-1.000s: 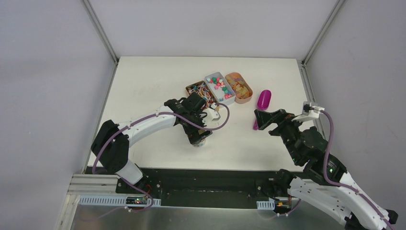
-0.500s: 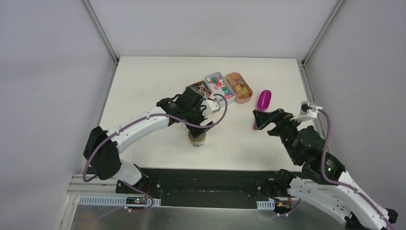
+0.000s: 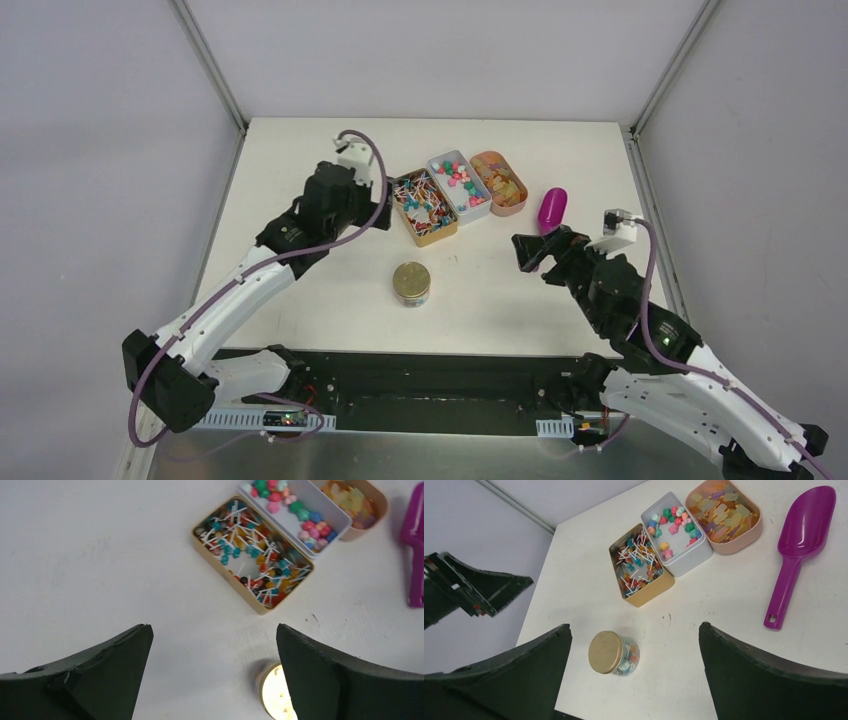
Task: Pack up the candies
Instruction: Close the bottle lid on the packing bottle.
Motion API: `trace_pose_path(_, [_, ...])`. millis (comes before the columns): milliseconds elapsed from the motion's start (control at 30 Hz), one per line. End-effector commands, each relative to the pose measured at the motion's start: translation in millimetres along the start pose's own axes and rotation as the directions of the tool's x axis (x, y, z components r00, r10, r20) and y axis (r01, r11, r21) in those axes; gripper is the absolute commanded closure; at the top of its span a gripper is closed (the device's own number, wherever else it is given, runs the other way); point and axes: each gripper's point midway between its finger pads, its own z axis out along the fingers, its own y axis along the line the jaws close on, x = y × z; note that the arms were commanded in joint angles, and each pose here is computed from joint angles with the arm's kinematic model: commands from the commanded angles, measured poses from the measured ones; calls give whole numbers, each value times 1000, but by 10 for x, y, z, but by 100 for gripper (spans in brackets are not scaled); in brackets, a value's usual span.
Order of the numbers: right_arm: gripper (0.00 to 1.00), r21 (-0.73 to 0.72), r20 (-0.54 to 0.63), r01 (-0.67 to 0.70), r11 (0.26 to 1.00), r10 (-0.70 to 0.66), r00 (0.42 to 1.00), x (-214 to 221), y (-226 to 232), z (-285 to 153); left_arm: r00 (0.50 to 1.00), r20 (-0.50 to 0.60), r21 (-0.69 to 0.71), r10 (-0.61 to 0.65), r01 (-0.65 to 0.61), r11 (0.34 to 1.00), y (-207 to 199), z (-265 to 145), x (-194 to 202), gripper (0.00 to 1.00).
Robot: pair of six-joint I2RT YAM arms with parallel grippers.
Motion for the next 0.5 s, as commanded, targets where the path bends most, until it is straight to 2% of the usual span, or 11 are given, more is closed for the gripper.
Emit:
trace_pose_path(0, [2, -66, -70, -6, 998, 1, 998, 220, 144, 93, 959, 137, -170, -249, 271, 948, 468, -113, -132, 1])
trace_pose_path(133, [8, -123, -189, 21, 992, -44, 981, 579, 280, 226, 960, 114, -104, -255, 266, 958, 402, -155, -13, 1])
trace_pose_path(267, [19, -204, -293, 44, 978, -104, 950, 888, 468, 345, 960, 62, -41, -273, 276, 960, 285, -180, 227, 1])
trace_pose_path(467, [48, -298, -342, 20, 954, -126, 931, 1167, 712, 541, 929, -87, 77, -360, 366, 927, 13, -162, 686, 6])
